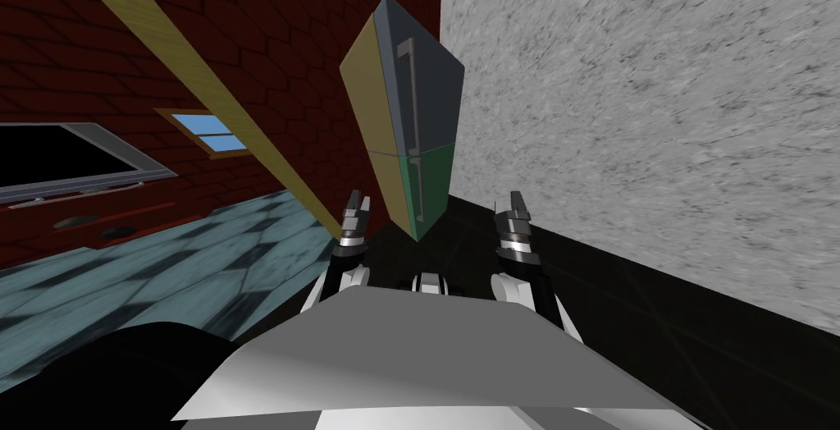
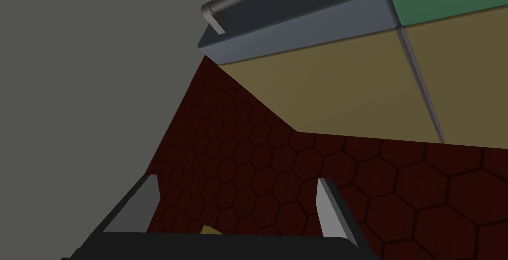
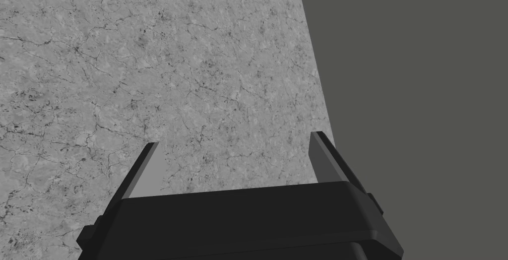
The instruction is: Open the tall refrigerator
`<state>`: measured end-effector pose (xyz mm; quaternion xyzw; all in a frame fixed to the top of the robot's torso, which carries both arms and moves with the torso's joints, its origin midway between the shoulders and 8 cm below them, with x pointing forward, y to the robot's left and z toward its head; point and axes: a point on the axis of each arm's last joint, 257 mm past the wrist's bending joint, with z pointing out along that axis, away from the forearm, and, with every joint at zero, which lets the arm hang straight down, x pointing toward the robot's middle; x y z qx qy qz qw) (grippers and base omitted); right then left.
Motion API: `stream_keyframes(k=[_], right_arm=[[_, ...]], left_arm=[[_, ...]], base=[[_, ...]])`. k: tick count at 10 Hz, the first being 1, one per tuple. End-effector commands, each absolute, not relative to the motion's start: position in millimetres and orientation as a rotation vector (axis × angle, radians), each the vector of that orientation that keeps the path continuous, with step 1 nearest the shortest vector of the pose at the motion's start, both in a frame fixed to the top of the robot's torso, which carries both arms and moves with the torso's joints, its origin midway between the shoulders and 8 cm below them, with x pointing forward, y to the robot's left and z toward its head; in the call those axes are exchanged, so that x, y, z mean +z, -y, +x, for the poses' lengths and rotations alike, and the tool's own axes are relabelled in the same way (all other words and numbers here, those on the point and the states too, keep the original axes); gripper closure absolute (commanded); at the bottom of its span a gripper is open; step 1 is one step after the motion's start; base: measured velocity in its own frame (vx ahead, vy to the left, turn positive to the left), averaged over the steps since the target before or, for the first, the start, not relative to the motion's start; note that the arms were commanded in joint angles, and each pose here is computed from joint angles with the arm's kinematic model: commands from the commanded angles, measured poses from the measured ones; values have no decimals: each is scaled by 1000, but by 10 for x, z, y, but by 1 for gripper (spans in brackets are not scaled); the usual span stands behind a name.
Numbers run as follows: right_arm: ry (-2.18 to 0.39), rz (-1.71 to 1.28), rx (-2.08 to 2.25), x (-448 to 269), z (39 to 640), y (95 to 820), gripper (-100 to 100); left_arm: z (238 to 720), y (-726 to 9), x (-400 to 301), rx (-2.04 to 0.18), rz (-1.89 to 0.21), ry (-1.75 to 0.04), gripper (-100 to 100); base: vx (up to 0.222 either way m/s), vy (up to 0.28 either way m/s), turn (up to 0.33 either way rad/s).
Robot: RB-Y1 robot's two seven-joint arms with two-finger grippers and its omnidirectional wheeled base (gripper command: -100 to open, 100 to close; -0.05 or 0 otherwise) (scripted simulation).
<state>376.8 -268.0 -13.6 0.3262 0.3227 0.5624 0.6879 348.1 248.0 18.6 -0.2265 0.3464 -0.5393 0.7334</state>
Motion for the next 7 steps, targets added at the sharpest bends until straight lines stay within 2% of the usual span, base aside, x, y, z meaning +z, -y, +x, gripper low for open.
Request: stream_keyframes(k=[1,7], right_arm=[[-722,730,1259,-136,3768,2680,0],[-722,730,1259,-136,3768,2680,0]], left_arm=[[3599,-2433,169,-1167,-493,-822,-100],[3798,-2411,149,-1125,-523,-901,-100]], base=[[59,-23,-37],[47,-17,-25]])
